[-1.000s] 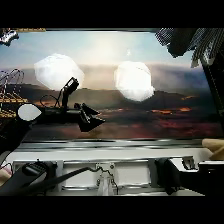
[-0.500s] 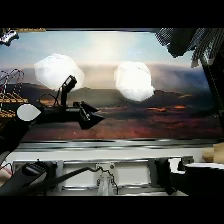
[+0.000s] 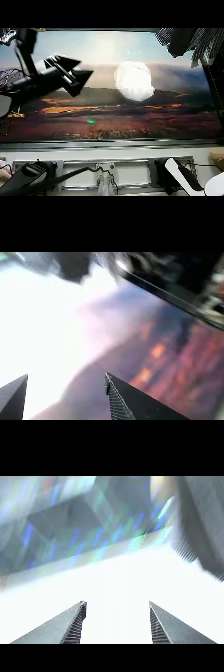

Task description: Fold the clothes and pants, and hang the long-sleeved shirts on hangers.

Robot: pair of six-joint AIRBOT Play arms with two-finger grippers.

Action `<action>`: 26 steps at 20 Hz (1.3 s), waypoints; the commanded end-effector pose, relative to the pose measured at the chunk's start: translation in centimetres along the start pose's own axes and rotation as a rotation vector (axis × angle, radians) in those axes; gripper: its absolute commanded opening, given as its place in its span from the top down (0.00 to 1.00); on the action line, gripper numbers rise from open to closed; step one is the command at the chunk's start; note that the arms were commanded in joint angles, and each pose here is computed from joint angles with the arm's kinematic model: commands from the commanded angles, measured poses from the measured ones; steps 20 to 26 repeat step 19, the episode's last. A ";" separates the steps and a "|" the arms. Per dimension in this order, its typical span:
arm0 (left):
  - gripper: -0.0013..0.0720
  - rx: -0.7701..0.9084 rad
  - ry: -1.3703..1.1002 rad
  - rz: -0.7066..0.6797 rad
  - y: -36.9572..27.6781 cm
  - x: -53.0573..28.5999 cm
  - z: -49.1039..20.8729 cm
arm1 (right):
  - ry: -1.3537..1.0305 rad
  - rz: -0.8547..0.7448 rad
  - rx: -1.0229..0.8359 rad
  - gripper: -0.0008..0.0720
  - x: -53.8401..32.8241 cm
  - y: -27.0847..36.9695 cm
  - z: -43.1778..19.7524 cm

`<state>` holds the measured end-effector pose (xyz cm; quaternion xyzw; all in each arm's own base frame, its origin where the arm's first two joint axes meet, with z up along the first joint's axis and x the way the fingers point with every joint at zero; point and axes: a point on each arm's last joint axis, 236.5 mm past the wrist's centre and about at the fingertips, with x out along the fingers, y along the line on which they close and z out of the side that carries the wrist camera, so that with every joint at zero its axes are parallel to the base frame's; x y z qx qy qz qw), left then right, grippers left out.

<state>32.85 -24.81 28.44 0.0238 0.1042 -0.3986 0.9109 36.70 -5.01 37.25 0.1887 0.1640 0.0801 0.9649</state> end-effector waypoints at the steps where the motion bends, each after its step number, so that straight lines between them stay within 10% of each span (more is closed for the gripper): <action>1: 0.31 0.094 -0.032 0.073 1.4 -0.9 2.2 | 0.288 0.104 -0.182 0.38 8.4 4.7 -12.2; 11: 0.31 0.092 -0.028 0.072 1.5 -0.7 2.0 | 0.504 0.438 -0.426 0.38 8.3 19.0 -25.4; 26: 0.31 0.092 -0.028 0.072 1.5 -0.7 2.0 | 0.514 0.478 -0.442 0.38 7.7 20.6 -26.3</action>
